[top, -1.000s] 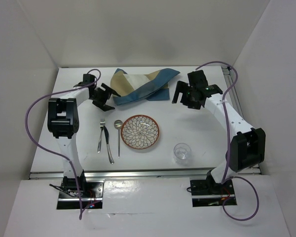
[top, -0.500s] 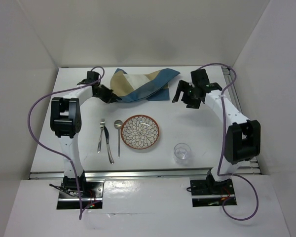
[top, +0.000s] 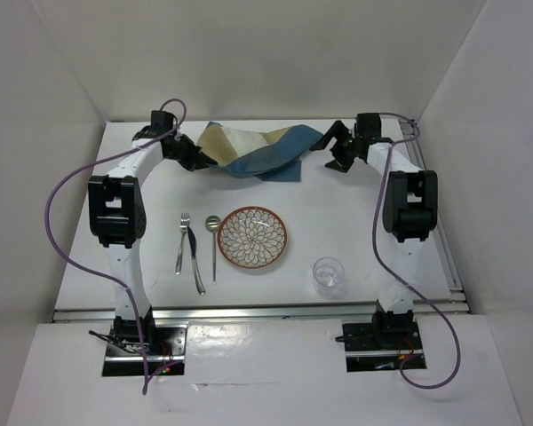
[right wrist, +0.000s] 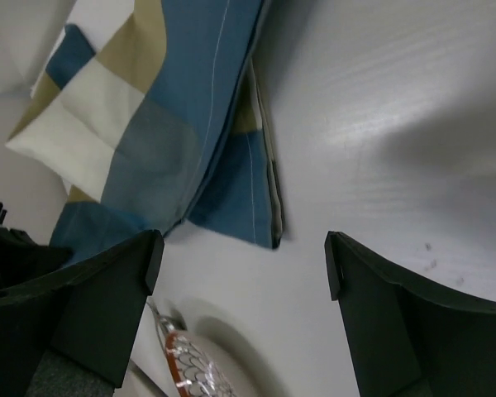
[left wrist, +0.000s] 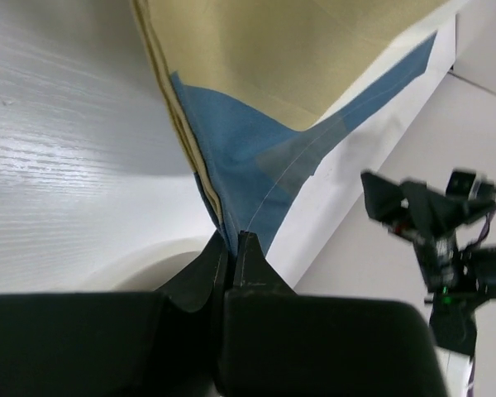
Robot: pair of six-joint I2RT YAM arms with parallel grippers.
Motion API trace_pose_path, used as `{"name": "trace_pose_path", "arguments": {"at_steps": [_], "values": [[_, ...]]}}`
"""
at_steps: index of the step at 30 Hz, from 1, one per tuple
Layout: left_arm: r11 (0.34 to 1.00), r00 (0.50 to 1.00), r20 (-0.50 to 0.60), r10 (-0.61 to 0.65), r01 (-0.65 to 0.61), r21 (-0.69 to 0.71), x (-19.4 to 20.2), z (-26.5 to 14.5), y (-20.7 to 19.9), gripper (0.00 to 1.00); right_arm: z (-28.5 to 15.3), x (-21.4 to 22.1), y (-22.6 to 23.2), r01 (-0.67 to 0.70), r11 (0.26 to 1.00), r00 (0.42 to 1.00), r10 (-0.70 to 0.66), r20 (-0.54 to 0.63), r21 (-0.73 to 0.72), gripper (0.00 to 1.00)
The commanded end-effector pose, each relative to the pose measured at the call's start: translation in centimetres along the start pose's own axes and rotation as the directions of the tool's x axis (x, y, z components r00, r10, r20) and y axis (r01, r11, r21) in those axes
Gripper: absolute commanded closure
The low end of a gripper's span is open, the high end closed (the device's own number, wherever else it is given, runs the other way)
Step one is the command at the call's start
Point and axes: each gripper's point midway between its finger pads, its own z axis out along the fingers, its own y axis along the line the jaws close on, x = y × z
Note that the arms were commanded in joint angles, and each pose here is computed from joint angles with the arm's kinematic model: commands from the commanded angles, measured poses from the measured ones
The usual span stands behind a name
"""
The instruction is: Set the dinner table for one person
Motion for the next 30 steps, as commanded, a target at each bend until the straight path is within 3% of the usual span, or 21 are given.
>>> {"name": "trace_pose_path", "arguments": {"at_steps": [1,10,15,19,22,23,24,28,30], "values": [[0.997,0.997,-0.013,0.074,-0.074,0.021,-0.2,-1.1,-1.2,1.00,2.2,-2.4,2.9,-0.043,0.994,0.998,0.048,0.046,-0.098,0.08],[0.990,0.990,0.002,0.138,-0.138,0.043,-0.9,-2.4,-2.7,1.00,9.2,-3.4,2.3,-0.069,0.992,0.996,0.075,0.053,-0.108,0.11],[0.984,0.985,0.008,0.170,-0.170,0.061,-1.0,-3.1,-3.8,1.00,11.7,-4.5,2.2,-0.065,0.992,0.994,0.074,0.076,-0.108,0.20],[0.977,0.978,0.033,0.207,-0.208,0.045,-1.7,-4.1,-4.0,1.00,12.2,-5.9,3.0,-0.070,0.987,0.988,0.088,0.124,-0.144,0.35],[0.967,0.968,0.062,0.243,-0.246,0.061,-2.2,-5.8,-5.4,1.00,11.9,-7.1,3.9,-0.054,0.986,0.983,0.079,0.163,-0.156,0.65],[0.963,0.964,0.065,0.259,-0.263,0.061,-2.2,-6.0,-5.6,1.00,11.9,-7.0,3.8,-0.058,0.987,0.984,0.082,0.158,-0.150,0.78],[0.962,0.963,0.079,0.258,-0.263,0.065,-2.4,-6.9,-6.0,1.00,11.0,-7.9,4.3,-0.054,0.986,0.981,0.082,0.175,-0.160,1.00],[0.946,0.945,0.130,0.301,-0.313,0.083,-3.1,-9.6,-7.6,1.00,6.8,-8.8,6.8,0.008,0.987,0.972,0.029,0.233,-0.158,1.00],[0.939,0.938,0.149,0.314,-0.330,0.095,-3.4,-11.1,-8.2,1.00,1.9,-10.2,10.8,0.088,0.979,0.952,-0.027,0.305,-0.186,1.00]]}}
